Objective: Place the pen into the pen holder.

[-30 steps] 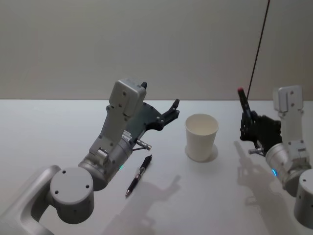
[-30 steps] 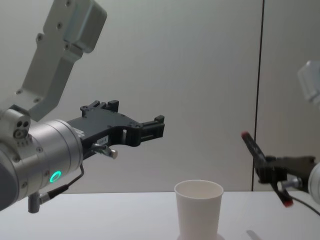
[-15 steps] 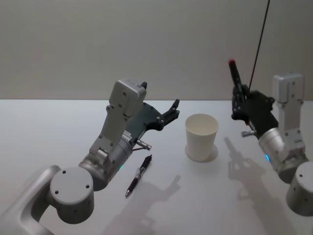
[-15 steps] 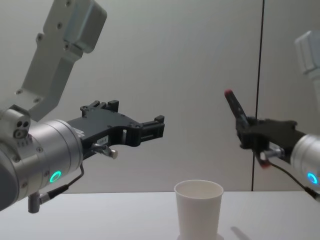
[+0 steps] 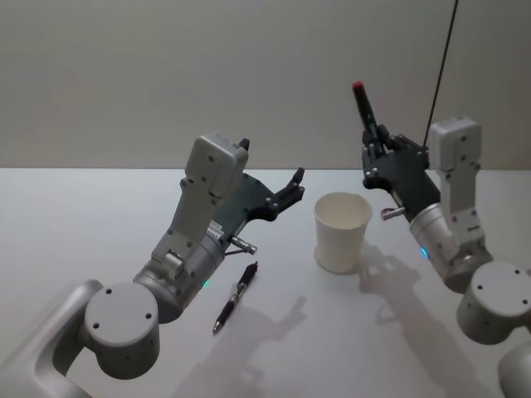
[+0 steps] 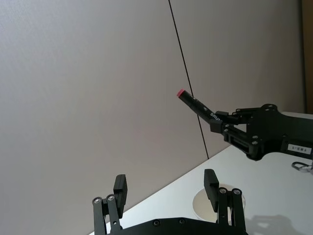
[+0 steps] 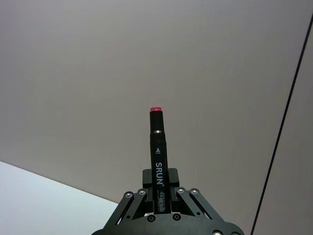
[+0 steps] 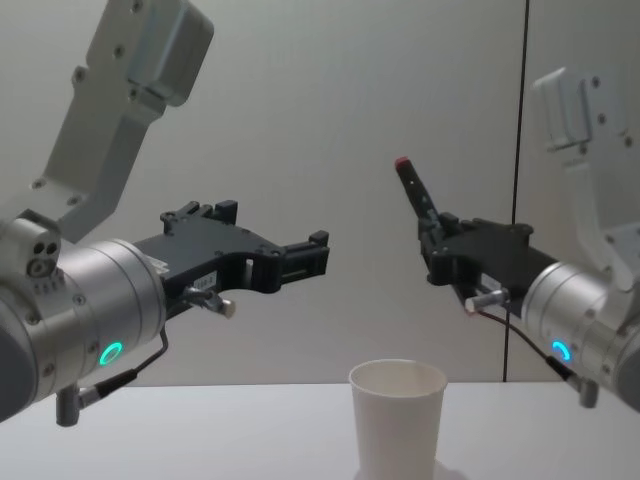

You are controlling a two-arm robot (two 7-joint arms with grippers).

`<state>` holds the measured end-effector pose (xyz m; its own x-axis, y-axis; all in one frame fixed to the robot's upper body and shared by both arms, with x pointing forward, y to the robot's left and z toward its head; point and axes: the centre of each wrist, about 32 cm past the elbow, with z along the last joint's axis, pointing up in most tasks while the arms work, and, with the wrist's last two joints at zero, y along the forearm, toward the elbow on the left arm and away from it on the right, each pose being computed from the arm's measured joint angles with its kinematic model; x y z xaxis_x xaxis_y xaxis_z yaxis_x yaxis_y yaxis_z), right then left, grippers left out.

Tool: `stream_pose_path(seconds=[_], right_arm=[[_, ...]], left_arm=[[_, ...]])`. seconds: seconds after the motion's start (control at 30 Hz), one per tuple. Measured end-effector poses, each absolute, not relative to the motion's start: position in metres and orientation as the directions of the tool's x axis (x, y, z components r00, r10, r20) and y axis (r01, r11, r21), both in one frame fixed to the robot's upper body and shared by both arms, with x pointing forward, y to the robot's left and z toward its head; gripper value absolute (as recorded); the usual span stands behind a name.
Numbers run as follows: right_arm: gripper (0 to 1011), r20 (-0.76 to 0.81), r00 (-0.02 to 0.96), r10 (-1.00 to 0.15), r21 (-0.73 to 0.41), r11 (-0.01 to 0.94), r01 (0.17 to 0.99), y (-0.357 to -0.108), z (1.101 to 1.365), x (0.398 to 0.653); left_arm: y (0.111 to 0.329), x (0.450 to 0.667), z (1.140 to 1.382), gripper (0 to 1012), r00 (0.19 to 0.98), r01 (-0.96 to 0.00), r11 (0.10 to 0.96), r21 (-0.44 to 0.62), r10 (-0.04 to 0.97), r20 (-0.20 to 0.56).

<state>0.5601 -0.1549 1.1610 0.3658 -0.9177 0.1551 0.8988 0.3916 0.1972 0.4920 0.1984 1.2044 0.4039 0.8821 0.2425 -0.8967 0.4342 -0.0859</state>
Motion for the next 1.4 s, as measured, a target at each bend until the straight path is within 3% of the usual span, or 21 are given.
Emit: stream_pose_path(seconds=[1.4], right_arm=[[168, 0.191, 0.448, -0.873, 0.114, 0.473, 0.874, -0.126, 1.111, 0.598]], left_arm=[[0.198, 0.492, 1.204, 1003, 0.404, -0.897, 0.434, -0.086, 0.882, 0.242]])
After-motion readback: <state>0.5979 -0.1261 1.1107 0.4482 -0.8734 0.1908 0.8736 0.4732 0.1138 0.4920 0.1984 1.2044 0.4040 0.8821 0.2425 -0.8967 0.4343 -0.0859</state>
